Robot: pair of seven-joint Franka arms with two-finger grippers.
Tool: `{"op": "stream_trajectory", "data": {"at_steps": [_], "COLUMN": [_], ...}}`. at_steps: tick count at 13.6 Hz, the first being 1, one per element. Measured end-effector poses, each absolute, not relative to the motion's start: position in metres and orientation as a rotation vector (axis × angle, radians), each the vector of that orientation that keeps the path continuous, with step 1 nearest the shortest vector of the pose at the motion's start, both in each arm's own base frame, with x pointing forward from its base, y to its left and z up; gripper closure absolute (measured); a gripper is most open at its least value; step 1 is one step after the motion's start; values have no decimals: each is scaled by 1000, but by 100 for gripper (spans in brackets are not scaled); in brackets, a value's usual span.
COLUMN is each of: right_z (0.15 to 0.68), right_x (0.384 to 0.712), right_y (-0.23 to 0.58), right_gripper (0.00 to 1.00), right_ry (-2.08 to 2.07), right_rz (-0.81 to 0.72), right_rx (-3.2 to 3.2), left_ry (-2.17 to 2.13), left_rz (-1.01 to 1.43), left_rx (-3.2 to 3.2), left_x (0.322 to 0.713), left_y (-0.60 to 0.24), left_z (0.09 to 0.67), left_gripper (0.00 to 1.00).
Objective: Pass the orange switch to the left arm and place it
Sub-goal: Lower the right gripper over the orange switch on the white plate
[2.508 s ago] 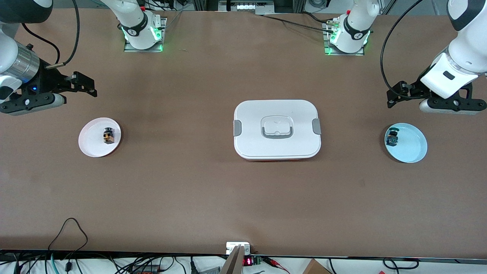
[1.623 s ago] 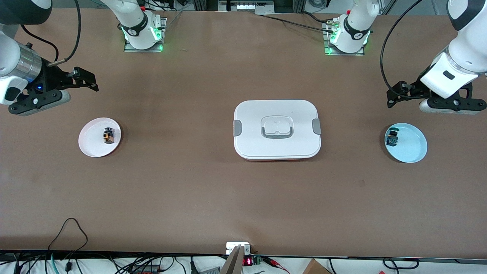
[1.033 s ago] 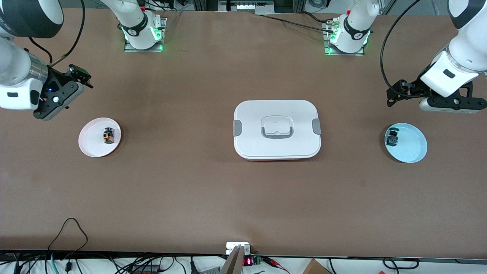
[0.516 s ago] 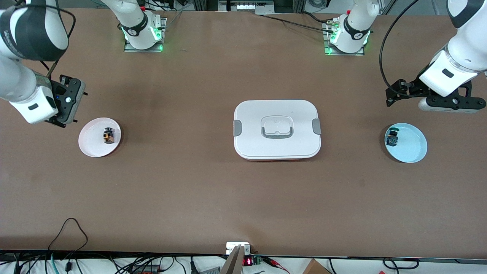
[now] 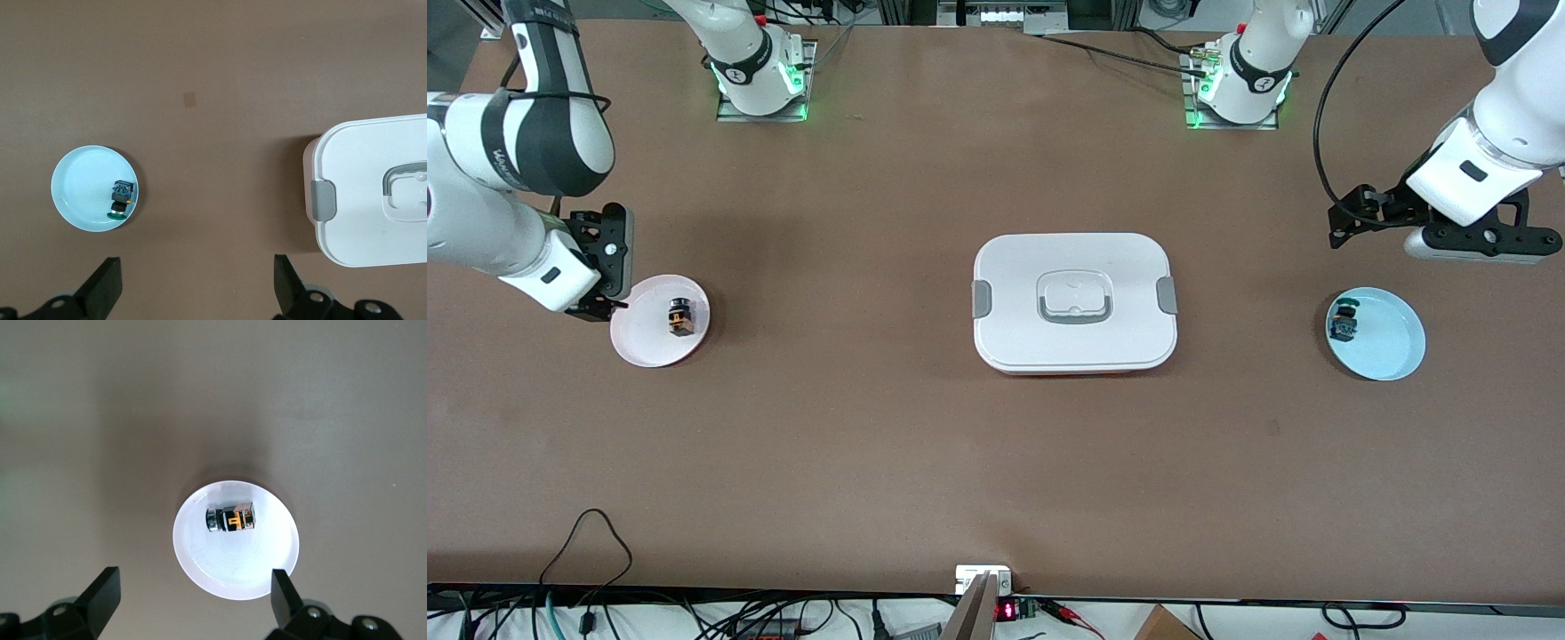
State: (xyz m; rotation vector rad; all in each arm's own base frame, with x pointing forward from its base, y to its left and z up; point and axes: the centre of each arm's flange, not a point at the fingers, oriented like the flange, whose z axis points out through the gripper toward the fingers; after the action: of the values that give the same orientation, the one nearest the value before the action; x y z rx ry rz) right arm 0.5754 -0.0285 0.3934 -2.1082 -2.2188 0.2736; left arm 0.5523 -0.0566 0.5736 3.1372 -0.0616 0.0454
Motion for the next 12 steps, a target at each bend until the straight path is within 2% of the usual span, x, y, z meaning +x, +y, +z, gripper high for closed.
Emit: {"op": "stream_trajectory", "data": {"at_steps": [7, 12], "right_z": [319, 265], "right_x": [551, 552], "right_y": [-31, -52], "right_gripper": [0, 0], "right_ry": [-2284, -2445], "right_rz": [209, 146], "right_rx": [-2079, -1903], "left_ry": [-62, -62], "left_rz": [43, 36], "left_rx": [3137, 3138], "left_x": [552, 552], "left_y": [-57, -57], "left_z": [574, 573], "left_gripper": [0, 0]}}
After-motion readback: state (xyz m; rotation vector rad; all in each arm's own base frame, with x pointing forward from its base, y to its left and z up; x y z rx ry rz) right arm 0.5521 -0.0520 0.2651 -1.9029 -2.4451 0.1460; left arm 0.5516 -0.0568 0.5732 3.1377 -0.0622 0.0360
